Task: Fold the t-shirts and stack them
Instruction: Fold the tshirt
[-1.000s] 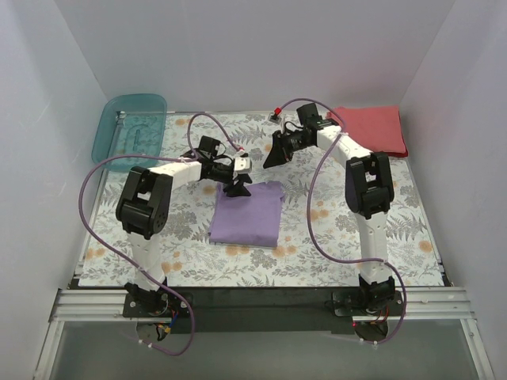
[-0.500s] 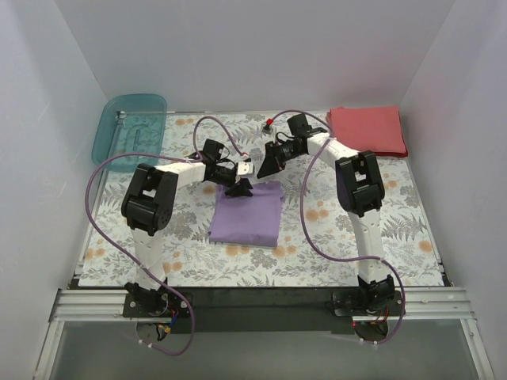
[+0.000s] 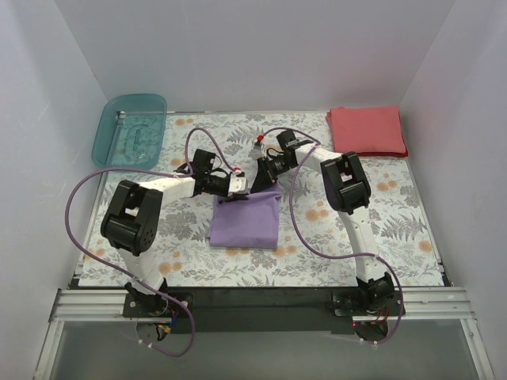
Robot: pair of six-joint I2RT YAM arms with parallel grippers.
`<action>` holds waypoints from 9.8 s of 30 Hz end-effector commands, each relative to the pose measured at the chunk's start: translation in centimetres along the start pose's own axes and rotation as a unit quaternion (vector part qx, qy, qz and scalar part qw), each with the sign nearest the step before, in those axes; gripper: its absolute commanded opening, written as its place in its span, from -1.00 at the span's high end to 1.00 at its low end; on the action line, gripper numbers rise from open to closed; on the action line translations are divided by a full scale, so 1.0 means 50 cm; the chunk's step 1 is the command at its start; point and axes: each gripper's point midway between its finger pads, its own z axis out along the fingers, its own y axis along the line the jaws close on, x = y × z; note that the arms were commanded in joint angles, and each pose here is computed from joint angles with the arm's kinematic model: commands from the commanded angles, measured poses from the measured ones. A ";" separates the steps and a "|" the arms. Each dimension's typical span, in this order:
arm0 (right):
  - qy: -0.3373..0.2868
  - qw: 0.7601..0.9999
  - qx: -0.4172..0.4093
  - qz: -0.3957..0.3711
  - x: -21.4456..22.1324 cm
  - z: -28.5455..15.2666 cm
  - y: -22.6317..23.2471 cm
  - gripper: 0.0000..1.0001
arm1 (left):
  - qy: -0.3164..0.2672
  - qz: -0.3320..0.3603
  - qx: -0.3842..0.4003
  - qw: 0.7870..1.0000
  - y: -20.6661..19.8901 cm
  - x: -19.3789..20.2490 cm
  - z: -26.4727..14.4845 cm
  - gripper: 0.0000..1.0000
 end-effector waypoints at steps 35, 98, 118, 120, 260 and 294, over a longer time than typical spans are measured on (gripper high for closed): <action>0.023 0.996 0.076 -0.038 -0.020 0.013 0.006 0.63 | -0.033 0.163 -0.137 0.977 0.117 -0.122 -0.102 1.00; -0.116 0.936 0.279 -0.177 -0.270 -0.354 0.046 -0.96 | 0.020 0.076 -0.279 0.957 0.267 -0.048 -0.168 -0.05; -0.122 0.973 0.184 -0.073 -0.157 -0.247 0.071 -0.69 | 0.017 -0.527 -0.235 0.816 0.230 0.058 -0.187 -0.12; -0.121 0.974 0.181 -0.069 -0.160 -0.242 0.056 -0.68 | 0.030 -0.542 -0.232 0.807 0.226 0.085 -0.180 -0.16; 0.122 0.962 0.227 -0.093 -0.031 -0.031 -0.057 0.74 | 0.056 -0.110 -0.182 0.976 0.059 0.087 -0.271 1.00; 0.081 0.929 0.293 -0.210 -0.151 -0.157 0.011 -0.21 | 0.085 -0.208 -0.234 0.946 0.155 0.185 -0.285 0.72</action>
